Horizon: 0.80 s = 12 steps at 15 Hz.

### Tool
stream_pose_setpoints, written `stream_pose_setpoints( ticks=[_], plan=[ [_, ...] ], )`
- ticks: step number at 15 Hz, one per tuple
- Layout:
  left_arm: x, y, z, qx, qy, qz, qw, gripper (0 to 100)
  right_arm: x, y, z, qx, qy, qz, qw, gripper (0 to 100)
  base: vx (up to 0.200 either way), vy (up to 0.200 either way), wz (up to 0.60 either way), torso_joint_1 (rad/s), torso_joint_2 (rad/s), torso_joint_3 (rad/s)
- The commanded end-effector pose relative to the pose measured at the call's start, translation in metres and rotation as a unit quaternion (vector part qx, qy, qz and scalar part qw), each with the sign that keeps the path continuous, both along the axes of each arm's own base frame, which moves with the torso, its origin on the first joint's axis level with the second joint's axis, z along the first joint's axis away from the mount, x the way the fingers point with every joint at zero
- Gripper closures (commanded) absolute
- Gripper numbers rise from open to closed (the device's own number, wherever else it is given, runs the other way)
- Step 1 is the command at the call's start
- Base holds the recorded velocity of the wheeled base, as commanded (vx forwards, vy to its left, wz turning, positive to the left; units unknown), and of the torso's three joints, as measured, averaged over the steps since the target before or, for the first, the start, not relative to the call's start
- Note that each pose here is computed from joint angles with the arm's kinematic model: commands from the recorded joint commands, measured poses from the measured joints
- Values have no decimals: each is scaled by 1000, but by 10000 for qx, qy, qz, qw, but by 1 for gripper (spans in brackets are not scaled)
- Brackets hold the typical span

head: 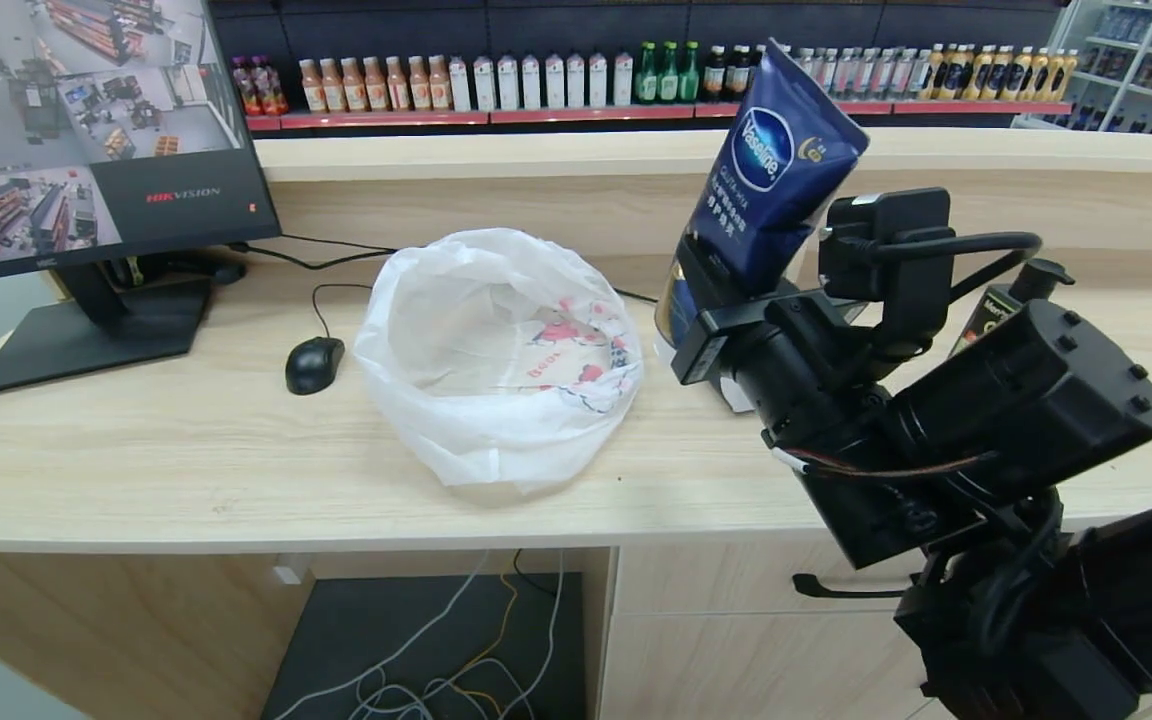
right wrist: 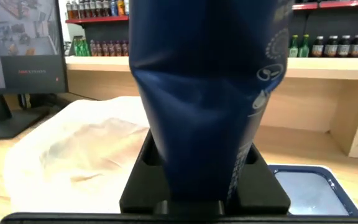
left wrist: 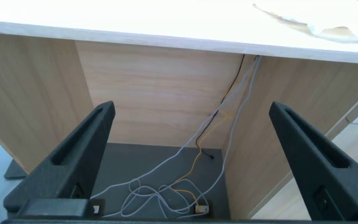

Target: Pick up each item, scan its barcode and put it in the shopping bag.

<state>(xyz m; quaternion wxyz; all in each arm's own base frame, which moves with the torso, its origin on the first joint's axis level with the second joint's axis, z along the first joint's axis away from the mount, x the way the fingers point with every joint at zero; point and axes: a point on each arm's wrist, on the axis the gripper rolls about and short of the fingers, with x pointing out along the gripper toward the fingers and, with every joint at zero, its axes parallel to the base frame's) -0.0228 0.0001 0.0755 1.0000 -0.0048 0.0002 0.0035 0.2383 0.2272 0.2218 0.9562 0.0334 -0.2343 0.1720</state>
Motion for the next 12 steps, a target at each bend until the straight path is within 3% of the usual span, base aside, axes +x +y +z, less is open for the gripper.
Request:
stream_pose_setpoints(
  ticks=[1, 9, 12],
  plan=[
    [0, 0, 0, -6, -2, 3, 10000, 0, 0, 2, -3, -10, 48, 39, 10000, 100, 0, 0, 0, 0, 0, 0],
    [0, 0, 0, -6, -2, 3, 10000, 0, 5, 9, -15, 131, 266, 200, 9994, 100, 0, 0, 0, 0, 0, 0],
    [0, 0, 0, 10, -2, 3, 10000, 0, 5, 11, -18, 196, 331, 254, 9989, 100, 0, 200, 0, 1, -1, 2]
  ],
)
